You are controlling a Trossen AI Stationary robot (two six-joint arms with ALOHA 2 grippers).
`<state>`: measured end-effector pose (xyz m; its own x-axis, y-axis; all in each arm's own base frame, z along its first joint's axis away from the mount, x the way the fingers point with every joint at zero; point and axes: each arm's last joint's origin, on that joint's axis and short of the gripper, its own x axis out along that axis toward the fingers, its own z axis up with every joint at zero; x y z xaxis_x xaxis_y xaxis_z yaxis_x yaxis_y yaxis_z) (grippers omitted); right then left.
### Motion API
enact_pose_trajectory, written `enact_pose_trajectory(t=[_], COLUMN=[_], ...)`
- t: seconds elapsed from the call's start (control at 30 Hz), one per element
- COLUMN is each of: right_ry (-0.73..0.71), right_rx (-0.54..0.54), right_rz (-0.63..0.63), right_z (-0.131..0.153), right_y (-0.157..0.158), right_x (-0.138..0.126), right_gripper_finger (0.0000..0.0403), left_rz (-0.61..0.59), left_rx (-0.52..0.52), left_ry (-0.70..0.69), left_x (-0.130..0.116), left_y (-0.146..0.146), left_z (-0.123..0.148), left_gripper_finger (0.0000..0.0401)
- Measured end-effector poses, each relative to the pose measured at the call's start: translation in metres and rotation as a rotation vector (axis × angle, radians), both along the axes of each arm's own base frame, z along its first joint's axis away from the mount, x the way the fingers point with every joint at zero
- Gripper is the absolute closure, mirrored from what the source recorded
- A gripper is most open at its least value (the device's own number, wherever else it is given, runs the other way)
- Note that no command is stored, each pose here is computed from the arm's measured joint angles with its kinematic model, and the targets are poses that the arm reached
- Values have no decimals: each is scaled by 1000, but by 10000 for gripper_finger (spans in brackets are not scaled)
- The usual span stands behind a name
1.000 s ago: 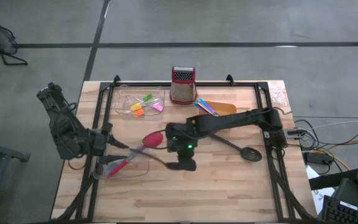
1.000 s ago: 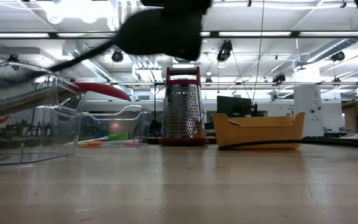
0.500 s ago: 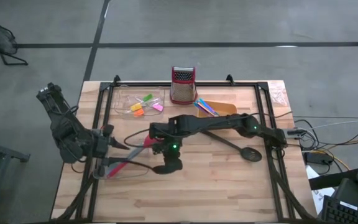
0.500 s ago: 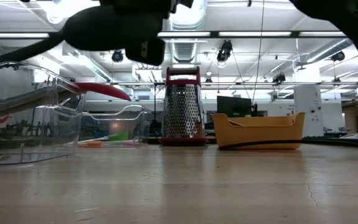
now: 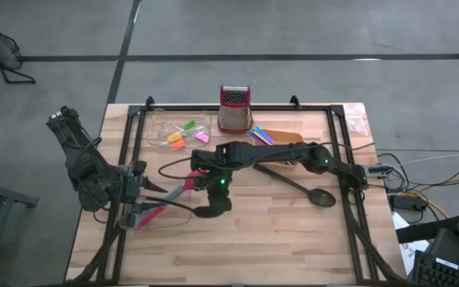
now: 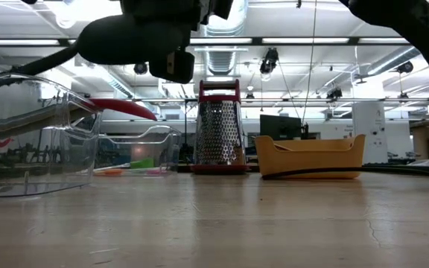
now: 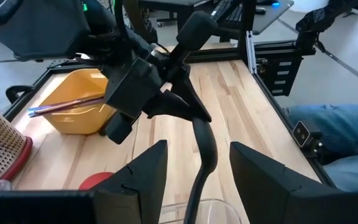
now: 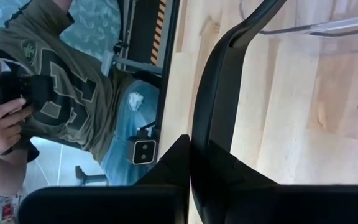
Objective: Pick & Place Kitchen Items
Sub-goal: Put the top black spoon into the bottom transparent bin, then put the black spoon into the bottom transparent bin
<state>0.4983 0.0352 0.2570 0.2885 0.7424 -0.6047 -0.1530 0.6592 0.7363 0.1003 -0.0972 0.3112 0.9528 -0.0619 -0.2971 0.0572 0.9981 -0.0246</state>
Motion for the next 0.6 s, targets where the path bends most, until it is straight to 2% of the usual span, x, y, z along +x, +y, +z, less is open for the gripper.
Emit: enact_pose_trajectory(t=[0.43,0.6], right_ry=[7,14], right_rx=[4,59], right_rz=[-11,2], right_z=[1,14], right_y=[-2,-3], right_x=[0,-6], right_gripper_finger=[302,275], left_rz=[7,7], left_rx=[-1,9], left_ry=[15,23], left_x=[1,3], left_y=[-1,-4], left_z=[-2,-4], left_gripper_finger=[220,220])
